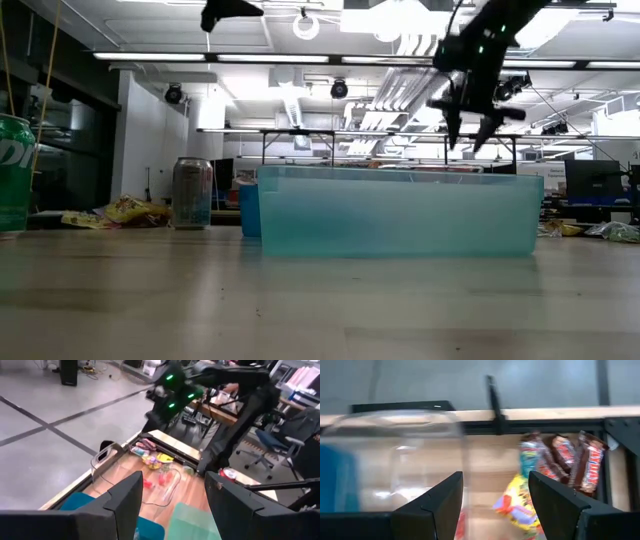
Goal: Sort candy
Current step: Put the blue candy into the blue bin
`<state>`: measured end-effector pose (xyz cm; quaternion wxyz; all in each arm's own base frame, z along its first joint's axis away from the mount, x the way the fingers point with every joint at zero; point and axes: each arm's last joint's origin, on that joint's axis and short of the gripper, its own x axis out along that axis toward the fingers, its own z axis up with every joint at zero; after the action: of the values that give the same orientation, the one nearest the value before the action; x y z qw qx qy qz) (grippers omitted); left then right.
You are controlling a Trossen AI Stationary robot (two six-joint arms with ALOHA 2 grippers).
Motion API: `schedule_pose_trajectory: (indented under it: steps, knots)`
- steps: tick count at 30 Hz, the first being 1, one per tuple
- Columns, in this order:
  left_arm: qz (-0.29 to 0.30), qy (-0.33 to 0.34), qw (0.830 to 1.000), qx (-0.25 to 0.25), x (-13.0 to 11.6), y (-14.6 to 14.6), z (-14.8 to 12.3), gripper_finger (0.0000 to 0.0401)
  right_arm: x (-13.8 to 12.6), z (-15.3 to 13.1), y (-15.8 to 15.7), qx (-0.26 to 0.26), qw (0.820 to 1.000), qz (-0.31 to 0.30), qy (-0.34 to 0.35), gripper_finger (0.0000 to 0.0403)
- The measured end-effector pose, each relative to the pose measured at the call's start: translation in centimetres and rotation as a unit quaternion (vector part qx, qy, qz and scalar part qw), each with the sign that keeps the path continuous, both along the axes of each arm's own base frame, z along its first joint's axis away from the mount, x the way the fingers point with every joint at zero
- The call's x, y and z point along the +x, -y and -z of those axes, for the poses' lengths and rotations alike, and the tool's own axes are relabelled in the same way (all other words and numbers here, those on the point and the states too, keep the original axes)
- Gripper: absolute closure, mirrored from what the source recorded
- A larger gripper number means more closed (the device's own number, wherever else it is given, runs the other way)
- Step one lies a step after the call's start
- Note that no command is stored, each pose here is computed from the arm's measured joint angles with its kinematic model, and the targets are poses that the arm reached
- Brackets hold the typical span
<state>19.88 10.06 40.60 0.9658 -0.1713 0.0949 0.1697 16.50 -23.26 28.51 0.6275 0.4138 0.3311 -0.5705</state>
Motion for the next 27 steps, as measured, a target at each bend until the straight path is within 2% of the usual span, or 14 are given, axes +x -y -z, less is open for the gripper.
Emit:
schedule_pose_trajectory:
  steps: [6,12,27]
  knots:
    - [-0.001,-0.013,1.000,-0.012,-1.0,0.5,0.0,0.0199,-0.8,4.0,3.2,0.060,0.996,0.044,-0.039,0.0183]
    - [-0.001,-0.024,1.000,-0.018,-2.1,1.1,-0.1,0.0199,-1.3,7.0,4.8,0.116,0.988,0.073,-0.065,0.0183]
    - [0.000,-0.010,1.000,-0.005,-3.0,1.6,-0.7,0.0199,-1.1,10.3,5.5,0.176,0.977,0.074,-0.098,0.0189]
